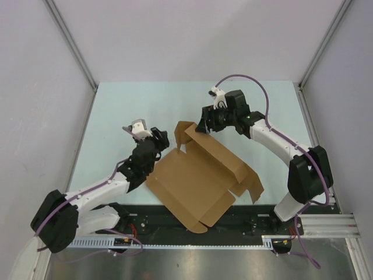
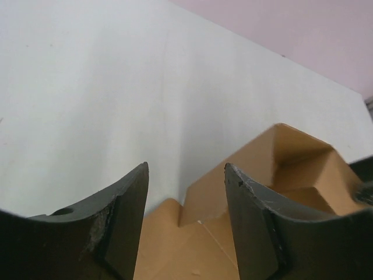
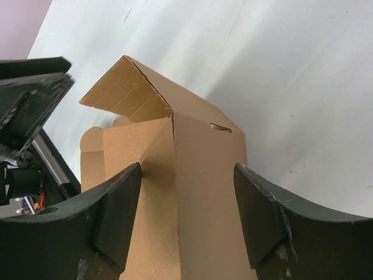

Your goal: Fold the paper box

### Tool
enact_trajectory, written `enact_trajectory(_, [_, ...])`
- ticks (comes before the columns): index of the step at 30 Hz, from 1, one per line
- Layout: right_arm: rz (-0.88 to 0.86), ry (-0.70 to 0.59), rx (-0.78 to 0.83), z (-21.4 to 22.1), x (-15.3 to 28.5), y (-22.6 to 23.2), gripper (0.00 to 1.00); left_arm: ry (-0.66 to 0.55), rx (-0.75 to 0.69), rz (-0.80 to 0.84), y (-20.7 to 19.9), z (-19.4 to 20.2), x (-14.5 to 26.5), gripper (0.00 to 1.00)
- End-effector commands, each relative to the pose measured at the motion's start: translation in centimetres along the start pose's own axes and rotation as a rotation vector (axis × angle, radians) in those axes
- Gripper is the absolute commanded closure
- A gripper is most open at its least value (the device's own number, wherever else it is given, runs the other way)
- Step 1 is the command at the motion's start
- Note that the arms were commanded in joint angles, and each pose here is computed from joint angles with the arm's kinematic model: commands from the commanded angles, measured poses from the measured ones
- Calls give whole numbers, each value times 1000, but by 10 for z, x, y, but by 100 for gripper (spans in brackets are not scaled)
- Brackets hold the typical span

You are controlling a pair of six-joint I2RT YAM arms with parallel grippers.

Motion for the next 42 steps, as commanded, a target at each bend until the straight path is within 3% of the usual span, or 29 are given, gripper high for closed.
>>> enact_trajectory(1, [17,16,13,4,-1,-3,31,51,43,-35,5,12,-14,39])
enact_trajectory(14, [12,13,12,3,-1,-2,31,147,45,23,-9,42,-57,39])
enact_trajectory(28, [8,12,2,3,-4,-3,31,178,171,237,-35,54,-26,48])
enact_trajectory(42, [2,22,1,6,-6,-2,31,229,136,385,-80,77,-11,49])
Point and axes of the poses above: each gripper's point midway between its finger pads, its own x axis back along the fingers, its own y axis along the line the jaws close on, z = x × y, the point moved 1 cm from there along x, back along the fingers, and after that the axes turned 5 degrees about -x, right-handed, at the moved point
